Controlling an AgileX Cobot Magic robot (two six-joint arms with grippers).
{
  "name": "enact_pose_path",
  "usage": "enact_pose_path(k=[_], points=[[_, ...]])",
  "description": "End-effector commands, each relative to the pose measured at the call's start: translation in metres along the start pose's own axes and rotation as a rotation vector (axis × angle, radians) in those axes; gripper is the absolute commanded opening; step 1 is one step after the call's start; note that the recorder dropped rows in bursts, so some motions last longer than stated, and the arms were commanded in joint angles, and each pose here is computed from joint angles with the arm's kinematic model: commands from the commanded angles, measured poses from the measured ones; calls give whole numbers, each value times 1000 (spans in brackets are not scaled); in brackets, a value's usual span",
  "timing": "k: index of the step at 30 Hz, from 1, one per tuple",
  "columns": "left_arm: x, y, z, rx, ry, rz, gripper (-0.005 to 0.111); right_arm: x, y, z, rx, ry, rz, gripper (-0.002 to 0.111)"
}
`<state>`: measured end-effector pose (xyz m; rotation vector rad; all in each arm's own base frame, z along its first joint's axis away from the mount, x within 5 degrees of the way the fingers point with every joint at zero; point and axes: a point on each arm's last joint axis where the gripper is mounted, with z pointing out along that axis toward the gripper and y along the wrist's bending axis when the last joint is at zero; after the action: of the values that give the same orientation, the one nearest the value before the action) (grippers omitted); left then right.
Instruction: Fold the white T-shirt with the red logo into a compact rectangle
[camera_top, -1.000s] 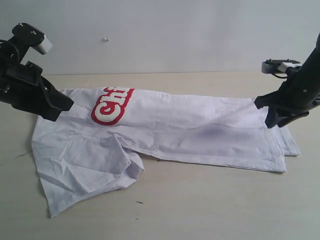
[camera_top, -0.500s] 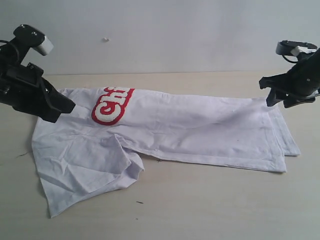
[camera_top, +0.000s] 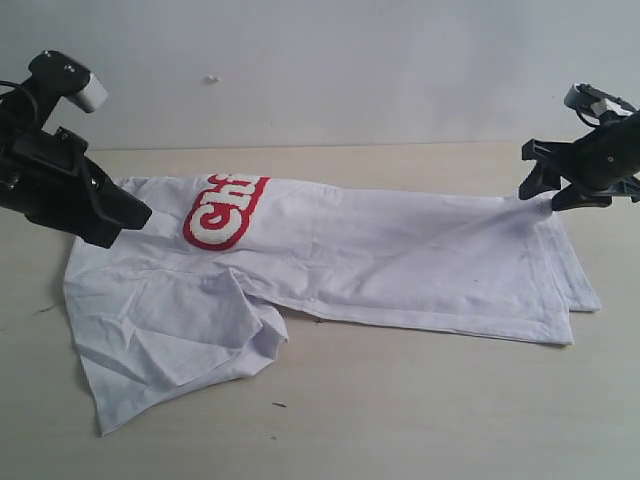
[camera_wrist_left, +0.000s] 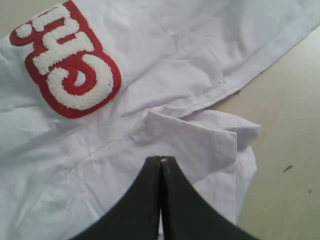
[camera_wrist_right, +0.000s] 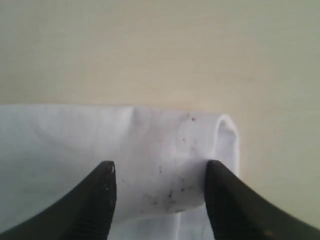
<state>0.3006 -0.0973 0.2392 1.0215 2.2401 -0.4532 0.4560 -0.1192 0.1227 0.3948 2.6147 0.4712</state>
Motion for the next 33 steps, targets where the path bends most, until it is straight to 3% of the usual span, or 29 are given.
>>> enact_pose_path(k=[1, 9, 16, 20, 33], points=[[-1, 0, -2, -6, -15, -1, 0, -7, -5, 5, 9, -41, 4, 53], [-1, 0, -2, -4, -15, 2, 0, 1, -11, 24, -18, -10, 32, 49], [-1, 0, -2, -6, -16, 7, 0, -8, -3, 6, -21, -51, -29, 13], [-1, 0, -2, -6, -16, 7, 0, -12, 2, -2, -28, -75, -75, 1], [-1, 0, -2, -6, -16, 7, 0, -32, 26, -24, -188, -134, -66, 0]])
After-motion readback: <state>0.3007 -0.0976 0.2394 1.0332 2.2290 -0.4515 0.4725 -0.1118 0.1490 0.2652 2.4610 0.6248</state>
